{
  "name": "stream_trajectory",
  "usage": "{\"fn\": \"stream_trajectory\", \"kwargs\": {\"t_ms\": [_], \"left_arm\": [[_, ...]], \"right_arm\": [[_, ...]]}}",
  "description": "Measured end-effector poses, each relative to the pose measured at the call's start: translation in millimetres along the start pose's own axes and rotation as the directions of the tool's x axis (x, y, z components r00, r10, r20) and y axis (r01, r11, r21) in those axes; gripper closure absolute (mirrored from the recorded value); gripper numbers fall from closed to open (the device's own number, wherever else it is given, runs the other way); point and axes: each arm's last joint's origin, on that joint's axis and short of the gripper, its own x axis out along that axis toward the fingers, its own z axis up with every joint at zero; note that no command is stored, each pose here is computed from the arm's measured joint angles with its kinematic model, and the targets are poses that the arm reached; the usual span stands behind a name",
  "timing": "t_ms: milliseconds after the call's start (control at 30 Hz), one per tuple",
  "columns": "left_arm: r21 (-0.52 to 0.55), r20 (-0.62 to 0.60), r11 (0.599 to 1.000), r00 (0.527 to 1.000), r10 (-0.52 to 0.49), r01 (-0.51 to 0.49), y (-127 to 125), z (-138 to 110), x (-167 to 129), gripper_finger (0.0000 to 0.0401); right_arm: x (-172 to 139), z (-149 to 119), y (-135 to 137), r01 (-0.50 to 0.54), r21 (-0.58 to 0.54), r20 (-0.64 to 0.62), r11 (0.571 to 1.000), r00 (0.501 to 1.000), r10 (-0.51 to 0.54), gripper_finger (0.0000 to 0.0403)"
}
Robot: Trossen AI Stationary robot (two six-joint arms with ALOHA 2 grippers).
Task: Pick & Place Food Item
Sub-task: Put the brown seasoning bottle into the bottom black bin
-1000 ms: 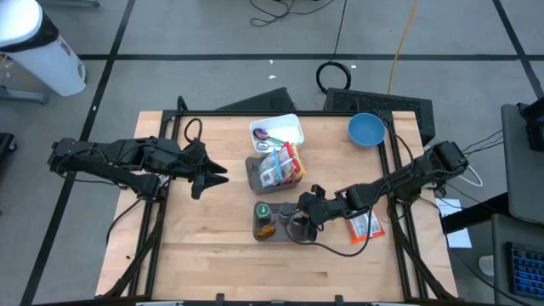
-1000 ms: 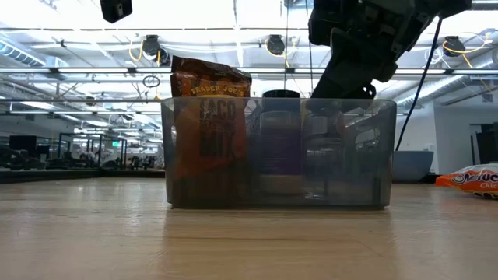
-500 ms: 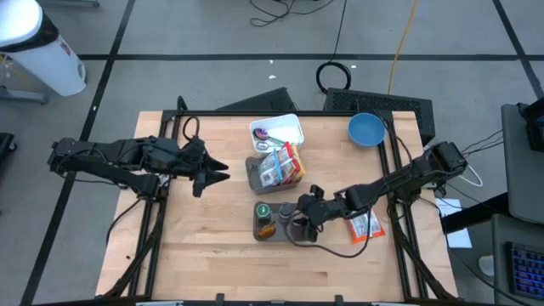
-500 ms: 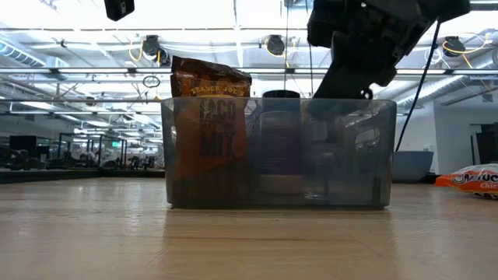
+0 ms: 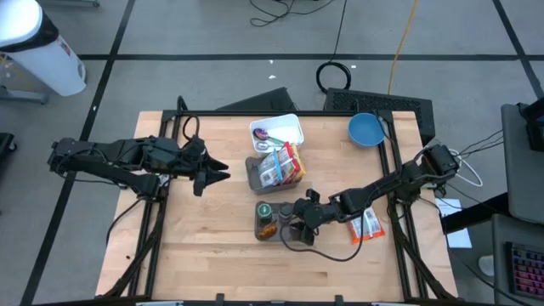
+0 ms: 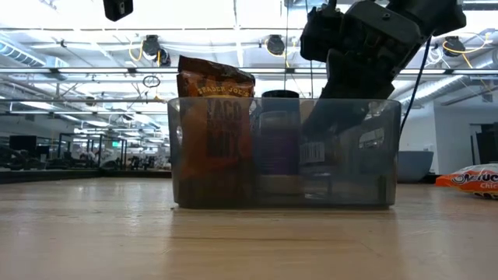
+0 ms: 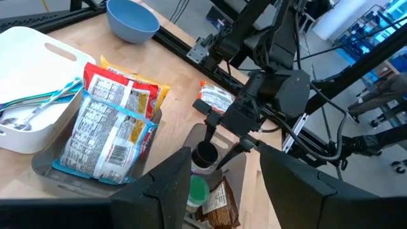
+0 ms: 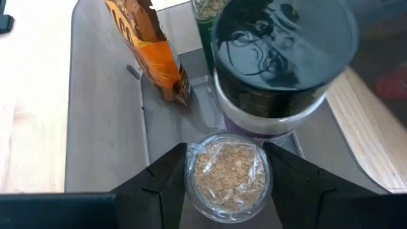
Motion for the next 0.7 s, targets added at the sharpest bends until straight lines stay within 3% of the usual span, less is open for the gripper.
{"fn": "stream_trajectory", "kwargs": {"t_ms": [700], "left_arm": [[0.012,-0.003,1.0,1.0,-0.002,0.002,0.0,-0.1,0.0,0.0203]], "right_arm": [[3.9,-0.1,0.4,-0.026,0.029,-0.005,0.999,1.0,0.026,0.0202]]}}
